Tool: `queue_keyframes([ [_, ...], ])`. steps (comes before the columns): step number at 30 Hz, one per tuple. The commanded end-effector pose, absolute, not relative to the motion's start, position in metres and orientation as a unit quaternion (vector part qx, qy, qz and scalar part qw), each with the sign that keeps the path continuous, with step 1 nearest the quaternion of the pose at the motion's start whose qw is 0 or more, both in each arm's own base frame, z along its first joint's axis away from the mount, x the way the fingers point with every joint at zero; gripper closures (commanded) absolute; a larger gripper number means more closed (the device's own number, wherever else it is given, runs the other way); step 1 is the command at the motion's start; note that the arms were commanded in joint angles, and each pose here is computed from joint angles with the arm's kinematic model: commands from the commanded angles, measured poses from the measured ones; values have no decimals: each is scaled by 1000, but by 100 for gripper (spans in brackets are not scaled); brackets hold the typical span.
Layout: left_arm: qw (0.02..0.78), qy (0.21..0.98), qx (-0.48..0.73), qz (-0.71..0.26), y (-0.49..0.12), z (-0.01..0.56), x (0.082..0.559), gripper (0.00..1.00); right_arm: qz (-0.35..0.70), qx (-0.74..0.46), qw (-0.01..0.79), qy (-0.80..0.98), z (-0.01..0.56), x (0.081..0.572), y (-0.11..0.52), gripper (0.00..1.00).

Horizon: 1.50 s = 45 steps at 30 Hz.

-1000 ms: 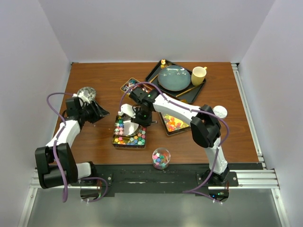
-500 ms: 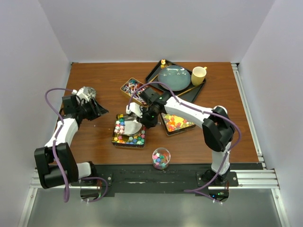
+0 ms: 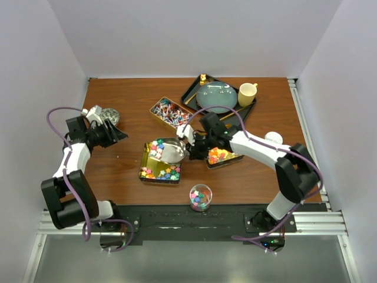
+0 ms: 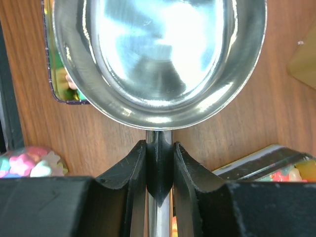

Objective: Pack the candies
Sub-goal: Scoop the fake candies from the storage box, then place the fake candies in the packing bottle.

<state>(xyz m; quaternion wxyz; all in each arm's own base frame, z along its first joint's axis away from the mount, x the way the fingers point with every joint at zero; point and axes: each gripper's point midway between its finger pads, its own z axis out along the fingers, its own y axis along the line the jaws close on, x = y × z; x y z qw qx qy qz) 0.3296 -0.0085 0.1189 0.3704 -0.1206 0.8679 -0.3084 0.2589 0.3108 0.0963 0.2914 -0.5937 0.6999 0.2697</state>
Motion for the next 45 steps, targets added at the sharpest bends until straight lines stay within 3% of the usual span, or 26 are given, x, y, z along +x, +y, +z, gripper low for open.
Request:
queue_keyframes([
  [1,388,863,-73,-316,-1,137,336,49,312,-561,445,624,157,270,335,100],
  [7,419,854,-53,-304,5,154,350,48,302,-556,444,635,186,270,314,100],
  [17,432,834,-7,-342,-23,167,348,46,217,-596,405,658,220,262,217,100],
  [27,429,850,11,-305,-25,165,357,42,127,-706,312,623,201,195,145,100],
  [45,422,868,-6,-262,-22,145,360,42,43,-798,216,561,192,174,101,100],
])
